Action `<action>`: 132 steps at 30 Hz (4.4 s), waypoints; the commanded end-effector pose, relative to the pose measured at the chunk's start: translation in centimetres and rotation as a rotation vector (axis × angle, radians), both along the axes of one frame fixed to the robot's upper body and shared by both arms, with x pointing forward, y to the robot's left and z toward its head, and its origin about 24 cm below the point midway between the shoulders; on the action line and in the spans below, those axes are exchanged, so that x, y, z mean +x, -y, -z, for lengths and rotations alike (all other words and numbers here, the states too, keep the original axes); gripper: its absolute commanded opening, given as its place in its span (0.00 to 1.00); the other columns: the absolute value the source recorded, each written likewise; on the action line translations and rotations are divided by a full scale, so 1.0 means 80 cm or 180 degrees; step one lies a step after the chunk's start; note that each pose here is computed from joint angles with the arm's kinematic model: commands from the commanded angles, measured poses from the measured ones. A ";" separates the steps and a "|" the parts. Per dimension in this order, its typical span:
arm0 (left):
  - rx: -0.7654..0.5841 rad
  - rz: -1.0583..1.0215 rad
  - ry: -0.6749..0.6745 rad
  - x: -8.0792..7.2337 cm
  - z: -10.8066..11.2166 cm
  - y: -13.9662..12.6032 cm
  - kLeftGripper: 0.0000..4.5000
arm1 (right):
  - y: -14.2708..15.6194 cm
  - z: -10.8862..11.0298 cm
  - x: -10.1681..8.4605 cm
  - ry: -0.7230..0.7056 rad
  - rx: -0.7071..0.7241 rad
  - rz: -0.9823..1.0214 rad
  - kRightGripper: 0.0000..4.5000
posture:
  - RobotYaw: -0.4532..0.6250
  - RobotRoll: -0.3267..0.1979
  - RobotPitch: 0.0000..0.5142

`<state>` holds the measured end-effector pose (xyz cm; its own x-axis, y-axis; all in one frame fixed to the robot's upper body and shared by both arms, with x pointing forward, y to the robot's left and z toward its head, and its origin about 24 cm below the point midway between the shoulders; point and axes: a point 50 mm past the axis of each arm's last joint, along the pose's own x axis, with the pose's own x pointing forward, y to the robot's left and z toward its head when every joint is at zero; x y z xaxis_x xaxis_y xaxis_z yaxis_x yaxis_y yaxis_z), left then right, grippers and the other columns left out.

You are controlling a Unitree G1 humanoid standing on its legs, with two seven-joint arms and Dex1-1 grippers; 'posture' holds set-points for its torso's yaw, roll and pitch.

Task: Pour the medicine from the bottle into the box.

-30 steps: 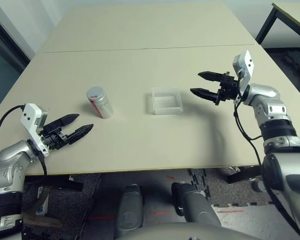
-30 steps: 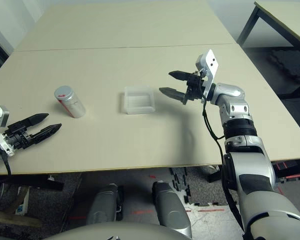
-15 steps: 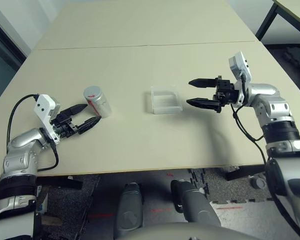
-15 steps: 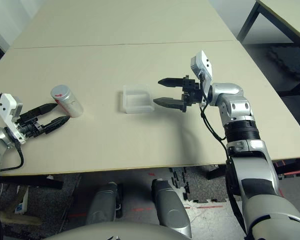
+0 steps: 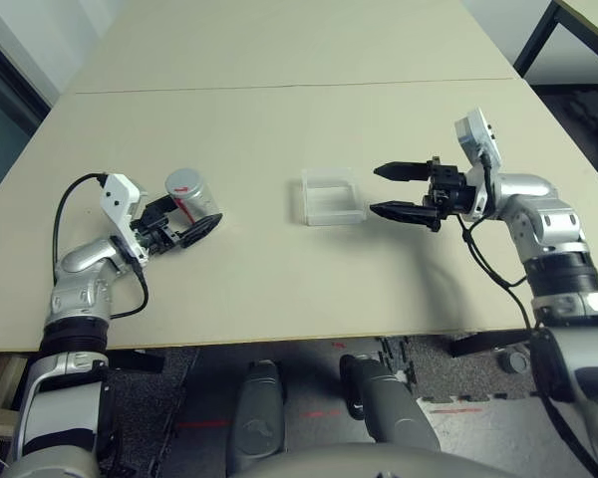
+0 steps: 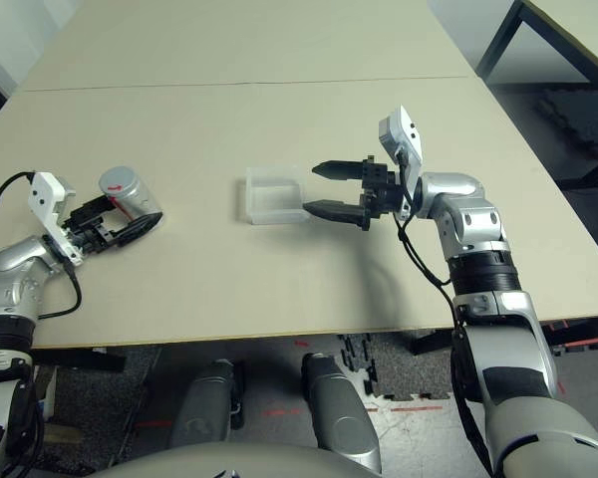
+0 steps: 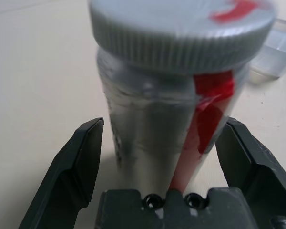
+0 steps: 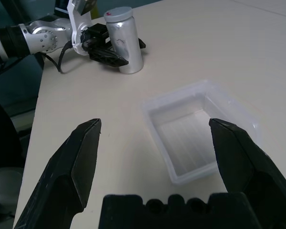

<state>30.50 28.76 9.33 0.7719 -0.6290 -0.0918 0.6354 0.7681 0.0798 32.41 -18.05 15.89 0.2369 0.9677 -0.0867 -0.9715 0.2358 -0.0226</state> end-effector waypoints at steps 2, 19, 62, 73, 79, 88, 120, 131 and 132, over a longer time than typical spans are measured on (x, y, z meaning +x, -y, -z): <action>0.0042 0.0015 -0.0045 0.005 0.008 0.003 0.99 | 0.006 -0.004 -0.004 0.0027 -0.0017 0.0038 1.00 | 0.35 0.62 0.34; -0.0060 0.0177 0.0023 0.021 0.005 0.020 0.78 | 0.001 -0.003 -0.008 0.0033 0.0035 0.0068 1.00 | 0.34 0.62 0.32; 0.0460 0.2424 -0.0179 0.035 -0.046 0.138 0.63 | -0.164 -0.052 -0.001 -0.0150 -0.0040 -0.0453 1.00 | 0.40 0.62 0.29; 0.0417 0.2400 -0.0140 0.034 -0.044 0.141 0.63 | -0.179 -0.054 0.000 -0.0135 0.0031 -0.0518 1.00 | 0.41 0.62 0.28; 0.0391 0.2395 -0.0117 0.034 -0.046 0.143 0.63 | -0.181 -0.051 -0.001 -0.0167 0.0032 -0.0561 0.96 | 0.41 0.62 0.28; 0.0356 0.2425 -0.0058 0.033 -0.051 0.147 0.63 | -0.178 -0.050 -0.001 -0.0167 0.0042 -0.0648 0.57 | 0.41 0.62 0.27; 0.0292 0.2645 -0.0066 0.009 -0.052 0.167 0.63 | -0.169 -0.051 0.014 0.0123 -0.0009 -0.1904 0.57 | 0.45 0.62 0.25; 0.0276 0.2497 -0.0088 0.013 -0.048 0.157 0.63 | -0.165 -0.057 0.028 0.0169 0.0002 -0.1593 1.00 | 0.44 0.62 0.26; 0.0273 0.2495 -0.0088 0.013 -0.047 0.157 0.63 | -0.164 -0.057 0.028 0.0165 0.0007 -0.1578 1.00 | 0.44 0.62 0.26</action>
<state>31.56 16.04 13.31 0.0976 -0.9773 -0.1880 0.9915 0.0792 0.1028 34.43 -4.58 20.07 -0.2673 0.9600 -0.0838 -0.9602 -0.2727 -0.0611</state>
